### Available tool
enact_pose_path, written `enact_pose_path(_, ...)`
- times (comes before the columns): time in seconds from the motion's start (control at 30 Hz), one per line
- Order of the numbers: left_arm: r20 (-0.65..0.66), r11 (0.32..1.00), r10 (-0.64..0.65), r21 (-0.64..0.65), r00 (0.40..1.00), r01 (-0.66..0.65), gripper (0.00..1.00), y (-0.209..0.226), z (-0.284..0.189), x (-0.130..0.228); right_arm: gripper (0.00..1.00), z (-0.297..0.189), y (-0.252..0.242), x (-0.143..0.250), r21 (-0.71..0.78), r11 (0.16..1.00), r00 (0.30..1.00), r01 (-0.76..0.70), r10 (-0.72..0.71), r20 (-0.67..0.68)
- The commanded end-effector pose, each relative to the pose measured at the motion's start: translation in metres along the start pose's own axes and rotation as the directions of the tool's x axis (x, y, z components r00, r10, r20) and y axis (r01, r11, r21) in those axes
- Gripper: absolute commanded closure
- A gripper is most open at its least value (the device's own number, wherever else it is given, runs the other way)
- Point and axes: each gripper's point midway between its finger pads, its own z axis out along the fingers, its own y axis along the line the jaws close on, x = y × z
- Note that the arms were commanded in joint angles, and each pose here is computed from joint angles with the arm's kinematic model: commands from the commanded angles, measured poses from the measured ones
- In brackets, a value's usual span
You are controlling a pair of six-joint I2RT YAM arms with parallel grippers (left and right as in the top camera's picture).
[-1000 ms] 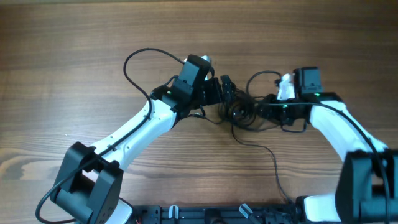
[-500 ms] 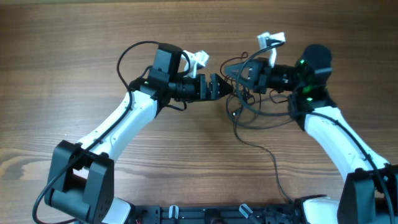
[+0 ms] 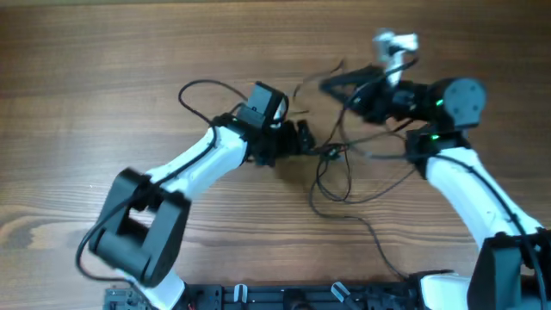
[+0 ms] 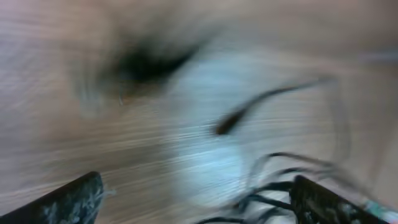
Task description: Untangle cables
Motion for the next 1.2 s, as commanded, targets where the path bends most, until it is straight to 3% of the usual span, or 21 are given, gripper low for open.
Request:
enact_pose_path(0.0,-0.041,0.983,-0.057,-0.18,0.998,0.049,0.15,0.046,0.01,0.01,0.95,-0.047,-0.05,-0.05,0.26,0.964,0.973,0.053,-0.108,0.204)
enact_pose_path(0.17,-0.02,0.948,-0.129,-0.296,0.991,0.117,0.16,0.085,-0.011,0.004,0.95,-0.097,-0.088,-0.063,0.416,0.908,0.952,-0.054,-0.079,0.297)
enact_pose_path(0.23,0.02,0.946,-0.16,-0.284,0.987,0.159,0.18,0.095,-0.026,-0.01,0.95,-0.103,-0.089,-0.065,0.426,0.903,0.949,-0.057,-0.084,0.305)
enact_pose_path(0.33,0.084,0.934,-0.223,-0.266,0.971,0.238,0.35,0.11,-0.054,-0.028,0.95,-0.109,-0.092,-0.066,0.437,0.896,0.946,-0.074,-0.075,0.314)
enact_pose_path(0.4,0.107,0.944,-0.246,-0.198,0.963,0.263,0.29,0.11,-0.073,-0.039,0.95,-0.111,-0.097,-0.061,0.445,0.89,0.949,-0.102,-0.047,0.312)
enact_pose_path(0.47,0.064,0.993,-0.103,0.071,0.993,0.098,0.17,0.068,-0.094,-0.049,0.95,-0.109,-0.106,-0.048,0.456,0.879,0.957,-0.142,0.004,0.29)
enact_pose_path(0.53,0.096,0.936,0.101,0.329,0.99,-0.127,0.1,0.02,-0.119,-0.052,0.95,-0.102,-0.107,-0.034,0.445,0.881,0.967,-0.158,0.048,0.25)
enact_pose_path(0.57,0.161,0.851,0.23,0.445,0.96,-0.279,0.07,-0.008,-0.136,-0.05,0.95,-0.093,-0.102,-0.024,0.406,0.899,0.975,-0.165,0.085,0.207)
enact_pose_path(0.6,0.226,0.794,0.314,0.47,0.922,-0.386,0.01,-0.024,-0.144,-0.05,0.96,-0.086,-0.095,-0.019,0.37,0.915,0.98,-0.159,0.1,0.173)
enact_pose_path(0.63,0.266,0.779,0.357,0.444,0.895,-0.443,0.0,-0.029,-0.143,-0.052,0.95,-0.078,-0.085,-0.012,0.324,0.935,0.986,-0.146,0.109,0.128)
enact_pose_path(0.77,0.293,0.828,0.407,0.281,0.865,-0.485,0.0,-0.033,-0.112,-0.059,0.95,-0.058,-0.054,-0.004,0.205,0.973,0.994,-0.107,0.102,0.036)
enact_pose_path(0.87,0.278,0.86,0.338,0.297,0.899,-0.416,0.0,-0.047,-0.096,-0.06,0.96,-0.053,-0.037,-0.006,0.176,0.983,0.998,-0.056,0.054,0.016)
enact_pose_path(1.0,0.173,0.914,0.031,0.395,0.984,-0.098,0.0,-0.069,-0.066,-0.062,0.96,-0.053,-0.018,-0.012,0.164,0.986,1.0,0.006,-0.008,0.014)
enact_pose_path(1.07,0.037,0.898,-0.164,0.419,0.986,0.134,0.0,-0.075,-0.046,-0.051,0.95,-0.053,-0.008,-0.014,0.159,0.986,0.999,0.051,-0.053,0.01)
enact_pose_path(1.17,-0.088,0.871,-0.284,0.393,0.955,0.295,0.0,-0.082,-0.011,-0.032,0.95,-0.053,-0.002,-0.016,0.156,0.985,0.997,0.068,-0.071,0.011)
